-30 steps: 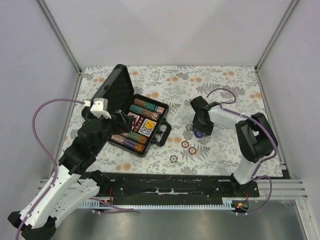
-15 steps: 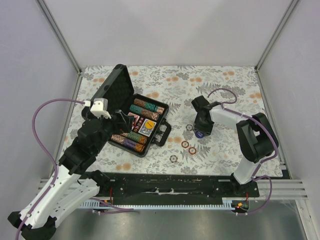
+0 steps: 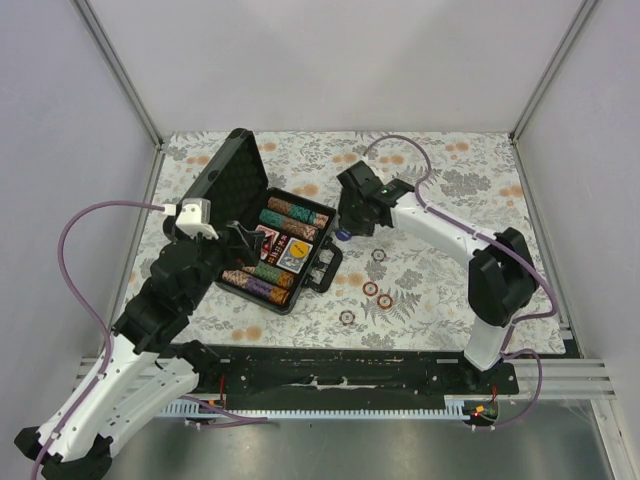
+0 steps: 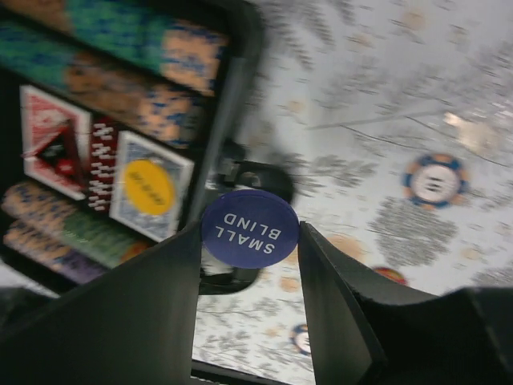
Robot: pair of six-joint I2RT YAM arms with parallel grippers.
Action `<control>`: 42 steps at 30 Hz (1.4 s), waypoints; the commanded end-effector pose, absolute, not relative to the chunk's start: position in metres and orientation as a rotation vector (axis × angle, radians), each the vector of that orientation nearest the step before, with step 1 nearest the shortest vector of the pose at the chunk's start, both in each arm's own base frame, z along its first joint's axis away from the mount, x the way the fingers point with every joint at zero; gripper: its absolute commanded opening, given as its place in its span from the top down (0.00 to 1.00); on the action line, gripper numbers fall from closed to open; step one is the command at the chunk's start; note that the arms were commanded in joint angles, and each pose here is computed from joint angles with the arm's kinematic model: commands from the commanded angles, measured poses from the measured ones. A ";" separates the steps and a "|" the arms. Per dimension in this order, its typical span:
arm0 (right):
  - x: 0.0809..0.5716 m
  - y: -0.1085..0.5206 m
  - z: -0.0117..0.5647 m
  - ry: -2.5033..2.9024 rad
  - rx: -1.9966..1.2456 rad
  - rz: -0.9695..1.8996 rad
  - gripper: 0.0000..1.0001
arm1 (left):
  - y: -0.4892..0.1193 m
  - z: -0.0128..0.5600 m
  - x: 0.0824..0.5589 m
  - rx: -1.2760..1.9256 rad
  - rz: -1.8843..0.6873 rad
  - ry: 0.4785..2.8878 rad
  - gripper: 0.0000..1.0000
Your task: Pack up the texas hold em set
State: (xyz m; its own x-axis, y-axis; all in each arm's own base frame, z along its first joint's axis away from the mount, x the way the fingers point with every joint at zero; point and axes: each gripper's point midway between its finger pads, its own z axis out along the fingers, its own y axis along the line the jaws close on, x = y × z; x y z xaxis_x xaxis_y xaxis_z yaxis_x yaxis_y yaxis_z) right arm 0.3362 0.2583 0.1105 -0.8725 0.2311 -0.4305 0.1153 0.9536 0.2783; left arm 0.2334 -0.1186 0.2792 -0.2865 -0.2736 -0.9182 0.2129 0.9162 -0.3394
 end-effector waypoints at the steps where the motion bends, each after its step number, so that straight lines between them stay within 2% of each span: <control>1: 0.353 0.323 0.134 2.556 0.131 0.468 0.48 | -0.103 0.285 0.232 -0.064 -0.399 1.773 0.06; 9: 0.370 0.423 0.145 2.455 -0.026 0.608 0.48 | -0.079 0.285 0.224 -0.137 -0.333 1.741 0.06; 17: 0.371 0.470 0.123 2.431 -0.094 0.630 0.48 | -0.075 0.284 0.222 -0.147 -0.326 1.731 0.06; 31: 0.364 0.497 0.089 2.456 -0.160 0.603 0.47 | -0.074 0.286 0.219 -0.144 -0.333 1.723 0.06; 42: 0.365 0.493 0.115 2.404 -0.190 0.604 0.31 | -0.075 0.285 0.220 -0.140 -0.336 1.727 0.06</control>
